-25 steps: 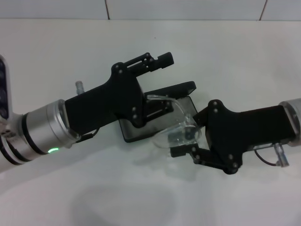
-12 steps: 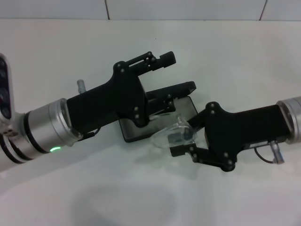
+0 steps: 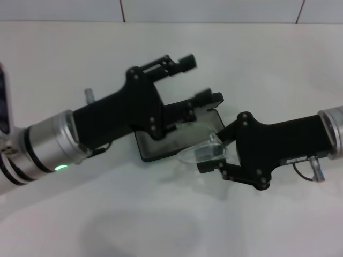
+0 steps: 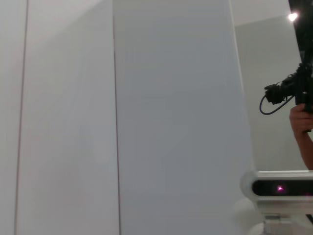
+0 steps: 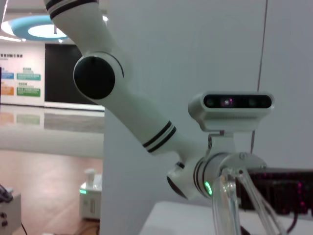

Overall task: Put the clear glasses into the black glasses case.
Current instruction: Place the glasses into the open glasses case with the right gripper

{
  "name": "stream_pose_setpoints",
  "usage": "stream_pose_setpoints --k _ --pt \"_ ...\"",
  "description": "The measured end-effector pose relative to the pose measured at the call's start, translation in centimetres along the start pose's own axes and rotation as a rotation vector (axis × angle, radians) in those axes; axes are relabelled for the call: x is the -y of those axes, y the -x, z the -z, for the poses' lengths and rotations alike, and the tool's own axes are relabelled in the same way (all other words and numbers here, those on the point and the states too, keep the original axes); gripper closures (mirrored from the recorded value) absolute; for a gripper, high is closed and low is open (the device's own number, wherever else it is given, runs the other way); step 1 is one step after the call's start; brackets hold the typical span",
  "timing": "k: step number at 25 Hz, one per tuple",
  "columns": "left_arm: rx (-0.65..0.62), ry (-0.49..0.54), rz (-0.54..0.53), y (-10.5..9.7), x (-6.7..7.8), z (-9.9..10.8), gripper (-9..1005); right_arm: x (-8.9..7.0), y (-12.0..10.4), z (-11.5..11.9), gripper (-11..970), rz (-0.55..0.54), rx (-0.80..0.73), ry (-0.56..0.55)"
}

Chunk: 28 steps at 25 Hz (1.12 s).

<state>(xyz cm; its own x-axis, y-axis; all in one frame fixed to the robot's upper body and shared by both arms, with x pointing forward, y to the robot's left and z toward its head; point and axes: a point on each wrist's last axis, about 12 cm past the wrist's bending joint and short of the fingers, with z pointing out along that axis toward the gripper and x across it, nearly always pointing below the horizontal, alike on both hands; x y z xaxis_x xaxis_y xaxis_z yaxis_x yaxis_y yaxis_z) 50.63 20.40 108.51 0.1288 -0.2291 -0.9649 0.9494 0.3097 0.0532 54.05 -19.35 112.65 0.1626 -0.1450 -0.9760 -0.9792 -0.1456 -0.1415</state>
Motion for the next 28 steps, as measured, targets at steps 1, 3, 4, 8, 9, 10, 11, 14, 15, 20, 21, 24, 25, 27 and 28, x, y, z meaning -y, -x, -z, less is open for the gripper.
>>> stream_pose_setpoints --k 1,3,4,8,9,10,11,14,15,20,21,24,25,27,28 --pt "0.004 0.021 -0.009 0.1 -0.1 0.3 386 0.0 0.0 0.2 840 0.014 -0.022 -0.005" --pt "0.008 0.07 -0.033 0.1 -0.4 0.9 386 -0.2 -0.3 0.8 839 0.043 -0.087 -0.025" --pt "0.009 0.116 -0.053 0.2 -0.7 1.6 386 -0.3 -0.4 1.0 838 0.054 -0.122 -0.039" --pt "0.04 0.329 -0.096 0.8 -1.4 5.3 386 -0.5 -0.6 1.1 835 0.121 -0.291 -0.133" --pt "0.046 0.363 -0.1 0.9 -1.4 6.0 386 -0.4 -0.6 0.9 834 0.144 -0.319 -0.156" --pt "0.053 0.393 -0.105 1.0 -1.3 6.6 386 -0.4 -0.6 0.6 833 0.173 -0.351 -0.184" --pt "0.058 0.417 -0.108 1.1 -1.2 7.2 386 -0.3 -0.8 0.3 832 0.198 -0.384 -0.214" --pt "0.067 0.457 -0.11 1.1 -0.9 8.0 387 0.0 -1.3 -1.0 829 0.265 -0.472 -0.283" --pt "0.067 0.46 -0.108 1.1 -0.9 8.1 387 0.0 -1.5 -1.4 828 0.282 -0.494 -0.294" --pt "0.063 0.462 -0.105 1.0 -1.2 7.8 387 0.4 -2.7 -3.9 824 0.366 -0.598 -0.347" --pt "0.063 0.461 -0.104 1.0 -1.2 7.7 387 0.5 -2.9 -4.2 823 0.38 -0.614 -0.36" --pt "0.057 0.458 -0.101 0.9 -1.5 7.4 387 0.5 -3.3 -5.2 820 0.414 -0.644 -0.379" --pt "0.055 0.458 -0.1 0.9 -1.6 7.3 386 0.5 -3.3 -5.5 819 0.423 -0.648 -0.382" --pt "0.051 0.456 -0.098 0.9 -1.7 7.2 383 0.5 -3.3 -5.8 817 0.434 -0.65 -0.382" --pt "0.049 0.456 -0.098 0.9 -1.7 7.2 382 0.5 -3.3 -5.9 816 0.438 -0.651 -0.383"
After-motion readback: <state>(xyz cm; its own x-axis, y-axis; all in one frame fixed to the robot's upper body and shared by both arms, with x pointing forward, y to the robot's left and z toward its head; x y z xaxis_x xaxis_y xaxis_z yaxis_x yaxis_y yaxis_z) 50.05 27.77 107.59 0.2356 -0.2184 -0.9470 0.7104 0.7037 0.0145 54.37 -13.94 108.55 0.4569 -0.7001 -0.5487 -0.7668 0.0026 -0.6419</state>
